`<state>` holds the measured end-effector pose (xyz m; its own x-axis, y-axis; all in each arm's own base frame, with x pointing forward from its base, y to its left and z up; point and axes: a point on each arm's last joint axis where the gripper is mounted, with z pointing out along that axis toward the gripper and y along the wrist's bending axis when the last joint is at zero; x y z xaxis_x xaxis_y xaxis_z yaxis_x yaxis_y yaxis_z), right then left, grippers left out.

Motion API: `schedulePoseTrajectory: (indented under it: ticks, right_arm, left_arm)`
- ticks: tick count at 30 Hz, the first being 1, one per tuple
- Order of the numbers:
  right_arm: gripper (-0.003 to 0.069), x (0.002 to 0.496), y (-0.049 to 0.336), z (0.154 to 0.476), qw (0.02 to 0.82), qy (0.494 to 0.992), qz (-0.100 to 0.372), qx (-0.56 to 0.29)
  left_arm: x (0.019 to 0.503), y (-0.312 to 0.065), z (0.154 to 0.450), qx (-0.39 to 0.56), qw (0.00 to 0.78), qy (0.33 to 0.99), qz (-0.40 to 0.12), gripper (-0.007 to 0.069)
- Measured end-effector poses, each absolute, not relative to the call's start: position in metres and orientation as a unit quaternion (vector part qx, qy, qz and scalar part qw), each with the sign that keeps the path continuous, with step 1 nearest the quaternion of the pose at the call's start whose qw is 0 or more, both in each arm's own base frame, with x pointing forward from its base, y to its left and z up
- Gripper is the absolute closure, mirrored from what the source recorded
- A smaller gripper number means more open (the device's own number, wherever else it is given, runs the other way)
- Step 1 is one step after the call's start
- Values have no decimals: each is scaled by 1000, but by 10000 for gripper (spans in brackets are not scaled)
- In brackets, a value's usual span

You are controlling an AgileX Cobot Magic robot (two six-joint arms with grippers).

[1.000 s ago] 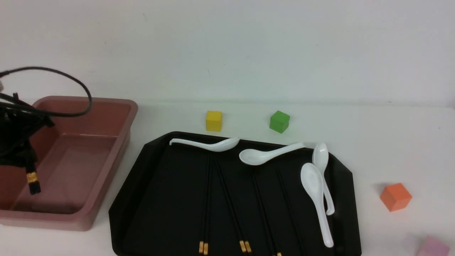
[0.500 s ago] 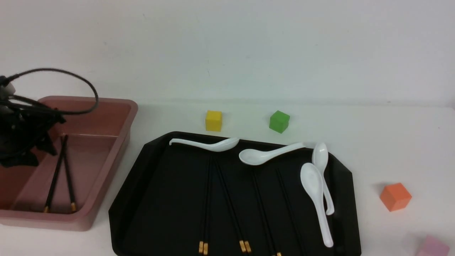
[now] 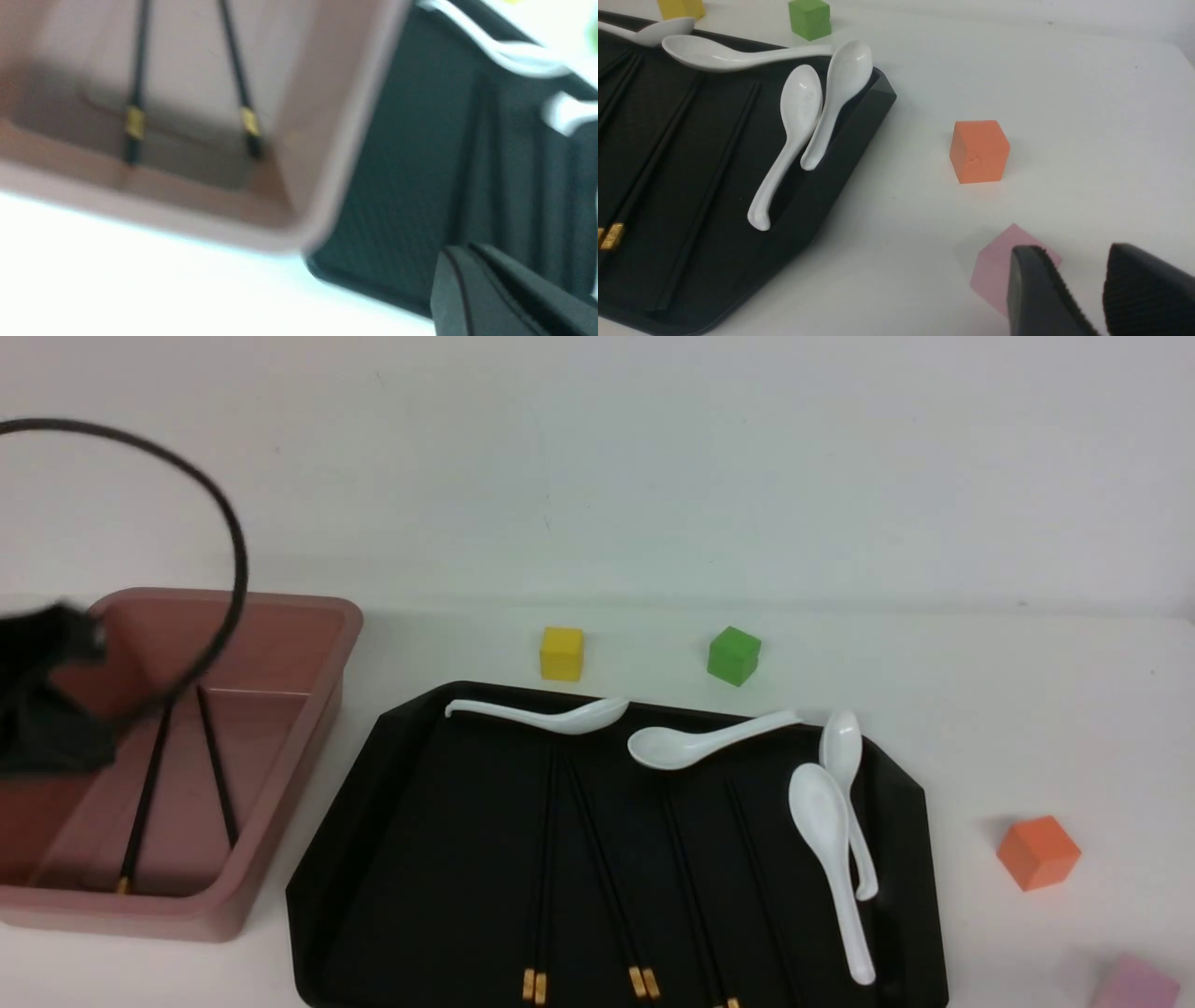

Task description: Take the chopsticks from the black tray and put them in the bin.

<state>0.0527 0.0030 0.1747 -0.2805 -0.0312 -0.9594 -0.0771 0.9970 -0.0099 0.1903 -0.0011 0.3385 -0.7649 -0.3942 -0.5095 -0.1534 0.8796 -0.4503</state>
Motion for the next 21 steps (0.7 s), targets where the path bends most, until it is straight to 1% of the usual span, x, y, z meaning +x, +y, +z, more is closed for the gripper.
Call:
schedulePoseTrajectory:
  ticks: [1,3,6,8,11,12,14,17,21]
  right_arm:
    - [417,53,3,175,599,800,19,-34]
    - [417,53,3,175,599,800,19,-34]
    - [417,53,3,175,599,800,19,-34]
    - [417,53,3,175,599,800,19,-34]
    - [417,53,3,175,599,800,19,-34]
    - [417,53,3,175,599,800,19,-34]
    - [417,53,3,175,599,800,19,-34]
    - [417,53,3,175,599,800,19,-34]
    - [417,53,3,175,599,800,19,-34]
  left_arm:
    - [183,-3,336,-144,311,918,-199,638]
    - [147,-12,336,-127,346,905,-215,638]
    - [104,-24,324,-115,392,880,-243,638]
    - [79,-30,311,-108,441,853,-258,638]
    - [50,-33,293,-106,539,795,-258,638]
    - [47,-33,295,-105,548,789,-258,638]
    - [30,-33,289,-104,612,741,-255,638]
    - [22,-32,286,-124,640,707,-273,638]
    - [24,-31,285,-152,631,702,-293,638]
